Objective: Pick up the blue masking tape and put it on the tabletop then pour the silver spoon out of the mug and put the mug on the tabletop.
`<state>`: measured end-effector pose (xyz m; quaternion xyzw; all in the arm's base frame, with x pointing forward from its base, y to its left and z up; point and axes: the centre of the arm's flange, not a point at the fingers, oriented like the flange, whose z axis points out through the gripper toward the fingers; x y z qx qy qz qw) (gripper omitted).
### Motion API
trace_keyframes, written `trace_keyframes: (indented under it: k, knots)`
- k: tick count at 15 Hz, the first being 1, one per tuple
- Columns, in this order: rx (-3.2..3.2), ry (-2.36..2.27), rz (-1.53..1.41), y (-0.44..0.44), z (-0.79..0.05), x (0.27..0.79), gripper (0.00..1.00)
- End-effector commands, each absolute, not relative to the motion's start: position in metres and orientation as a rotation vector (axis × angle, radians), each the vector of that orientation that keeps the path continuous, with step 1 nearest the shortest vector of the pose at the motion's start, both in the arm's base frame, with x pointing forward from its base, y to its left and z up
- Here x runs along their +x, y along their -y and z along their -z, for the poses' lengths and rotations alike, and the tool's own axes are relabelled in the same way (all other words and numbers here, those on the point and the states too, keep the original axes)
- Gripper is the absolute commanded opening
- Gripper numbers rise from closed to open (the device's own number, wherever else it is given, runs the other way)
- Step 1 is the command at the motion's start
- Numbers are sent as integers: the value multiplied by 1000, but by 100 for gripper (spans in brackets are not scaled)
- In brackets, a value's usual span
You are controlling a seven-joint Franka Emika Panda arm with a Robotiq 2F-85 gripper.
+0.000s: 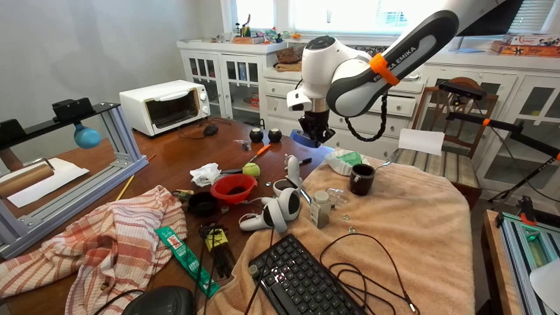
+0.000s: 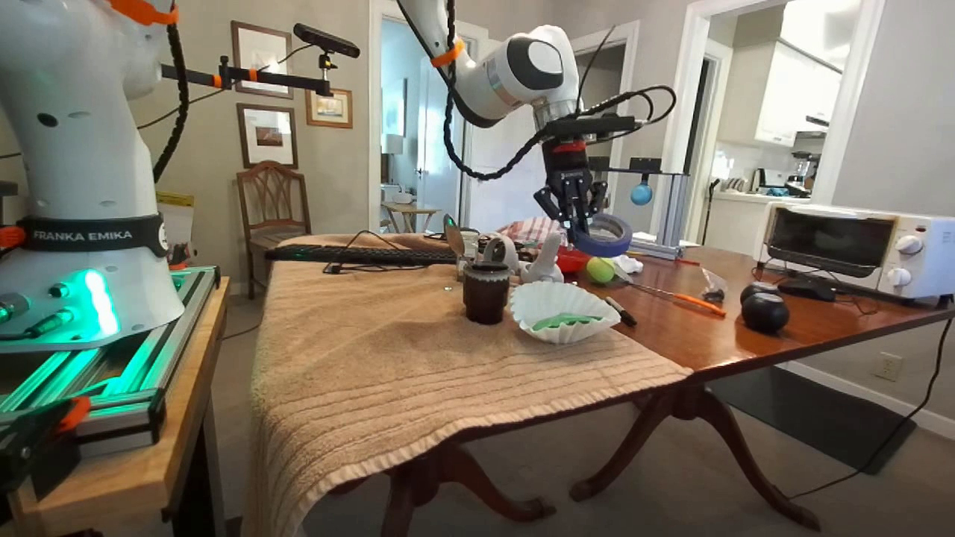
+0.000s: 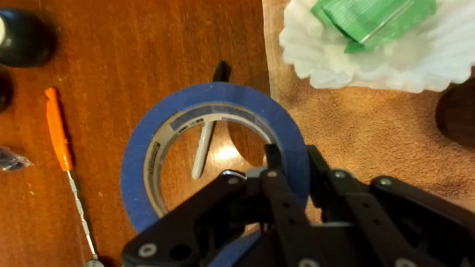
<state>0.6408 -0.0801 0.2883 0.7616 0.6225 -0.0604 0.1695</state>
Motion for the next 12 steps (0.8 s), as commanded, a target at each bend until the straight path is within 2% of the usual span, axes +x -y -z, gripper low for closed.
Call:
trace_keyframes:
  k: [1,5,12]
  knots:
    - [2265,-1883,161,90,-261,673,5]
    - [2354,-1896,210,87,-235,687,5]
    - [2618,-1616,504,87,-218,690,5]
